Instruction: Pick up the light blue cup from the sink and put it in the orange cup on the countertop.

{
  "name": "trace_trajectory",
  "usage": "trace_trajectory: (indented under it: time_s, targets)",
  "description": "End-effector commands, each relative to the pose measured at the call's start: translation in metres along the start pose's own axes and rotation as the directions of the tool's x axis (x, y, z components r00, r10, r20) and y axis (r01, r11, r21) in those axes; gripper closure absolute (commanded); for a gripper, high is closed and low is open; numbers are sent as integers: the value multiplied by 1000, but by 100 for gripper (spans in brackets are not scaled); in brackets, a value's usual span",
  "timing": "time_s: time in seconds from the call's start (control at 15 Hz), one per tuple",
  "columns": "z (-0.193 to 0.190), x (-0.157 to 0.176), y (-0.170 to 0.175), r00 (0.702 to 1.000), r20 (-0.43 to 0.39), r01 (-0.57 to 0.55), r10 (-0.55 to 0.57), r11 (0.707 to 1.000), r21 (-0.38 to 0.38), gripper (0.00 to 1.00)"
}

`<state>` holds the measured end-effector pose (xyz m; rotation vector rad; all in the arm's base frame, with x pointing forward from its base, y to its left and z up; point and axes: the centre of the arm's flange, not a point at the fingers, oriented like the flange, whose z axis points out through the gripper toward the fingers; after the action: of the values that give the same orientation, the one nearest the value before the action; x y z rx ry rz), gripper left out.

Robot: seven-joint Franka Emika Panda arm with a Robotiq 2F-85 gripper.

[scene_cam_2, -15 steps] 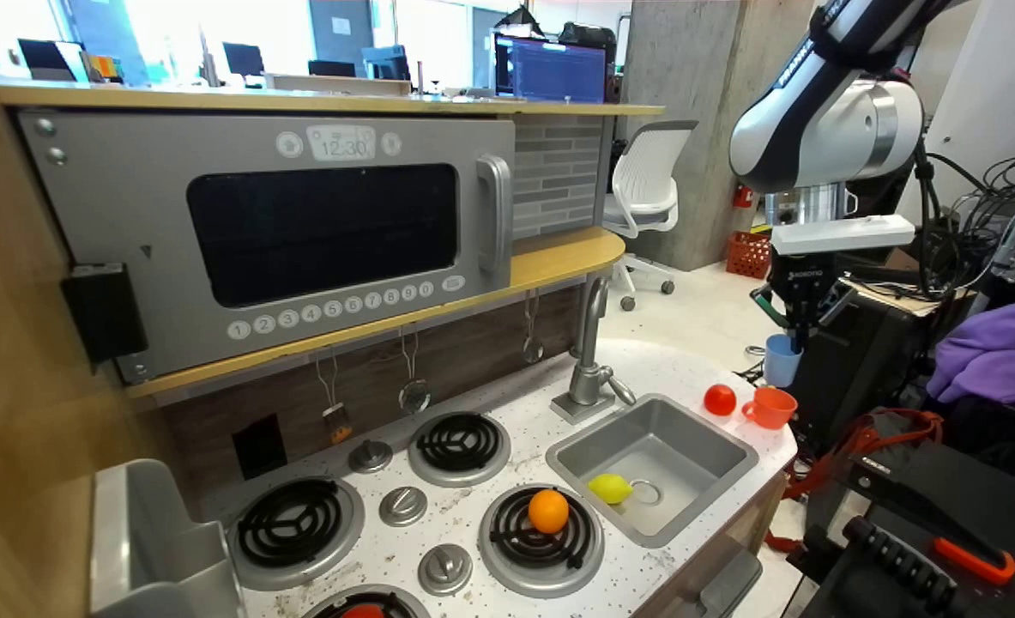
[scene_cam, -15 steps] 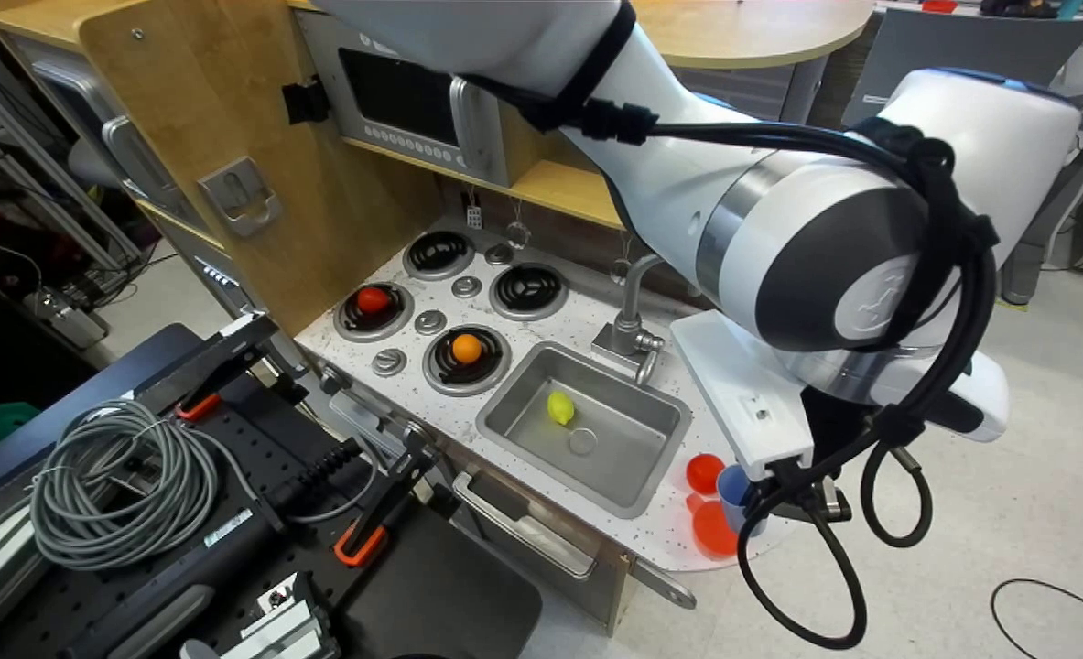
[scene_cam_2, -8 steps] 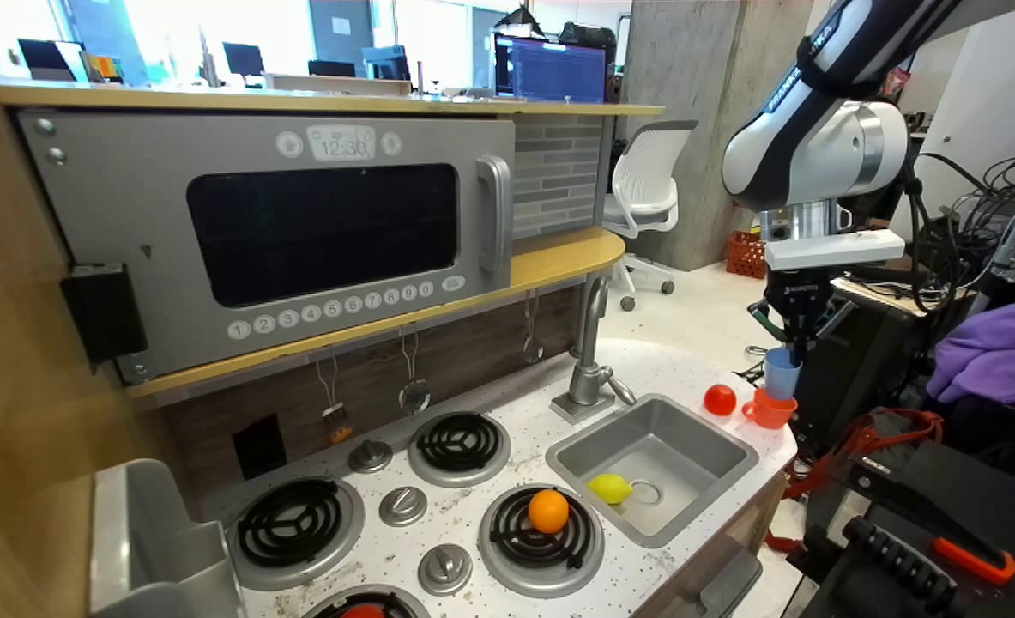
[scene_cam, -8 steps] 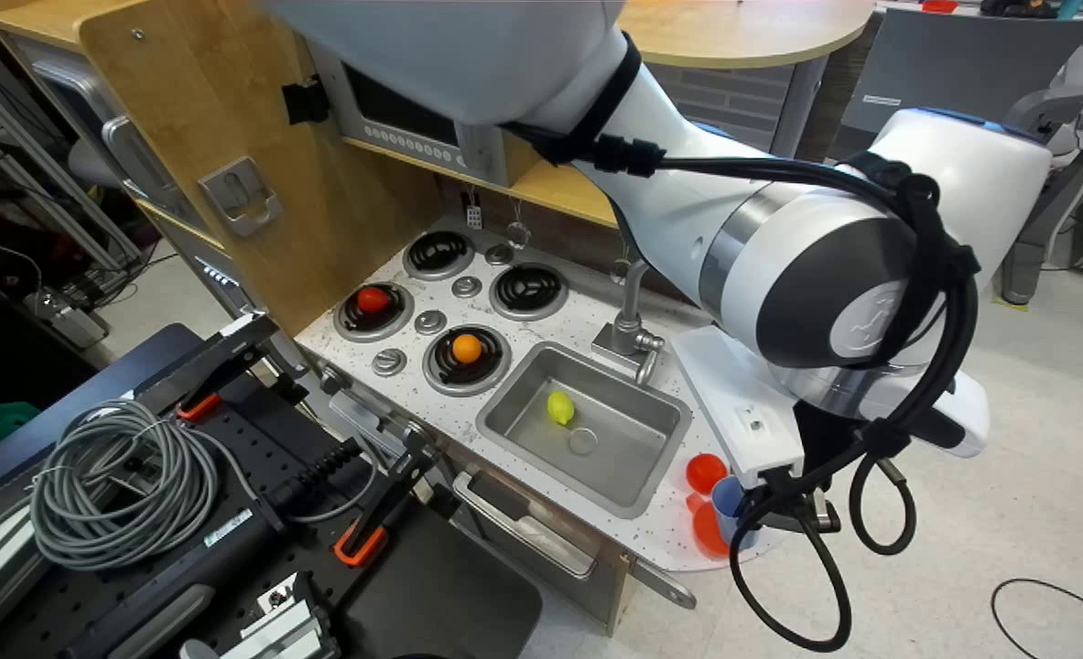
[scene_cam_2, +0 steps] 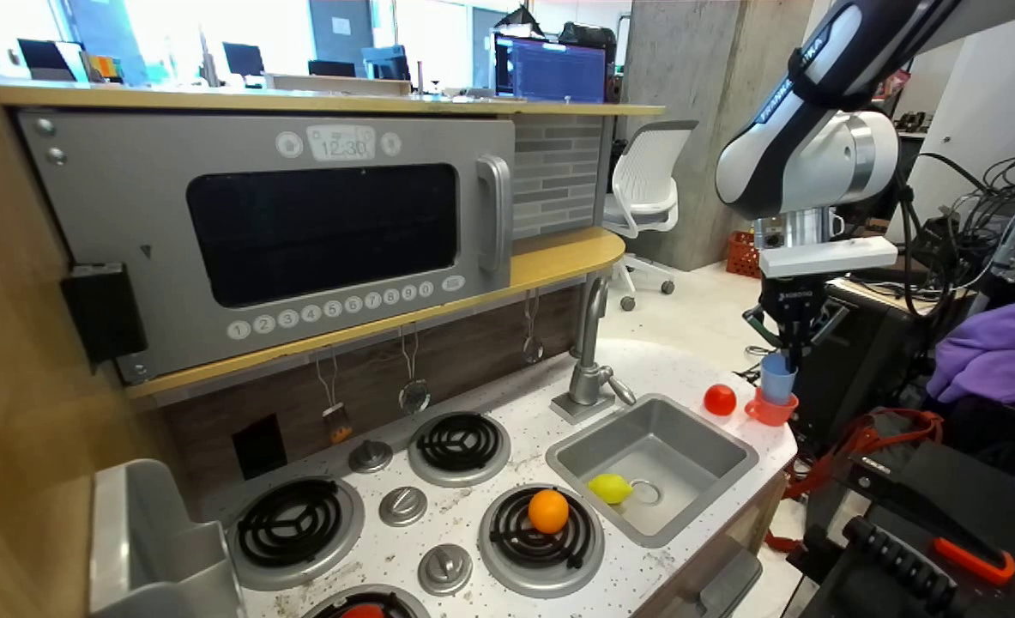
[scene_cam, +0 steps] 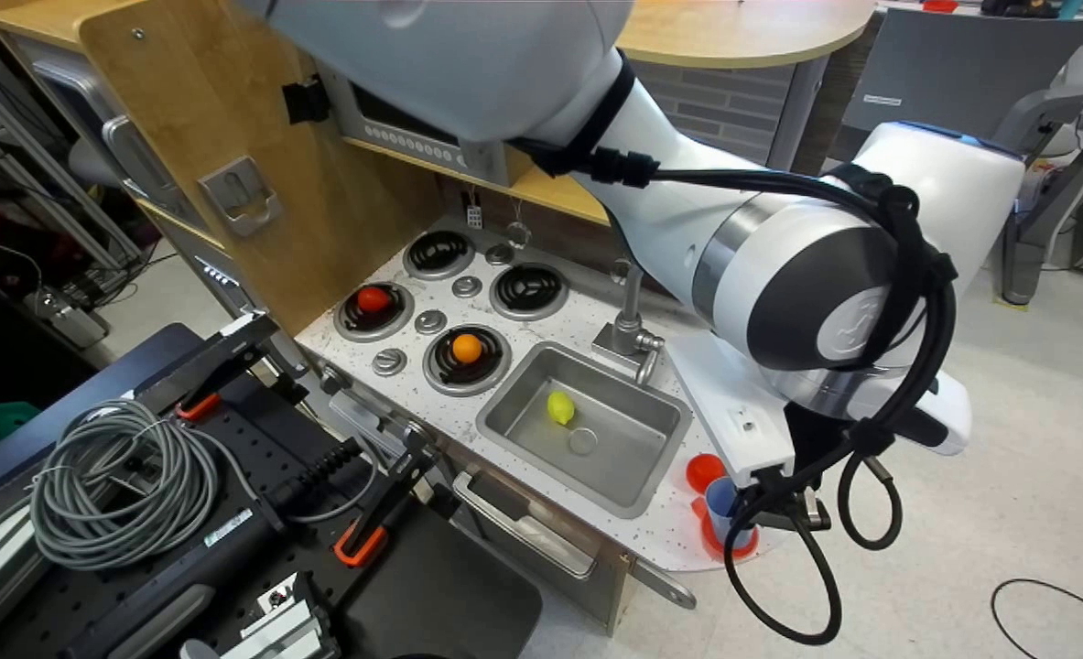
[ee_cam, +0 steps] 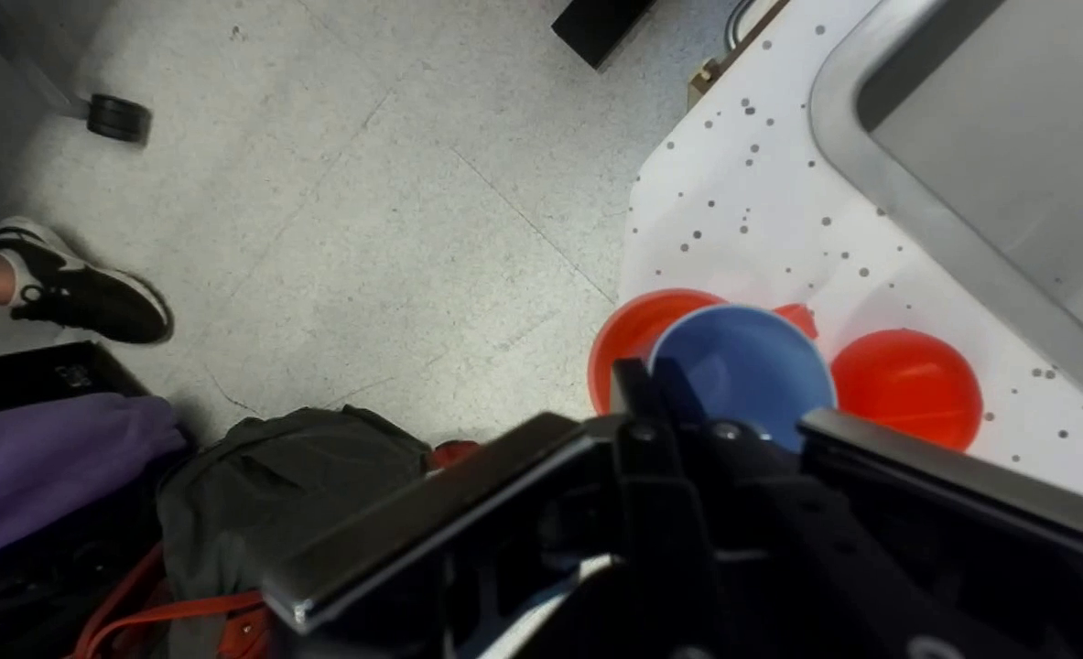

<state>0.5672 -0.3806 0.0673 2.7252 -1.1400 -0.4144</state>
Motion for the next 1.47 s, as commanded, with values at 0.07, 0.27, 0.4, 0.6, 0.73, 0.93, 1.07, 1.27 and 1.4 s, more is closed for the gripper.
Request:
trace_trajectory:
  time_s: [0.07,0.27,0.4,0.6,0.73,0.93,1.07,1.27,1.4]
  targets:
    - [-2,-5,-9,998,28,60,-60,998,-12,99]
    - [1,-3,-11,997,42,73,-72,997,-23,99]
    - [4,-2,-10,996,56,67,-65,997,-30,72]
    - [4,-7,-10,993,96,75,-72,997,-29,58]
    - [3,-10,-11,989,121,89,-85,996,-25,43]
    - [-5,-11,-11,986,135,100,-98,995,-11,19]
    - [-18,-16,-7,982,117,146,-146,989,6,5]
    - [-36,-25,10,958,55,281,-281,960,12,0]
    - [-49,-26,20,929,-19,371,-371,929,-4,0]
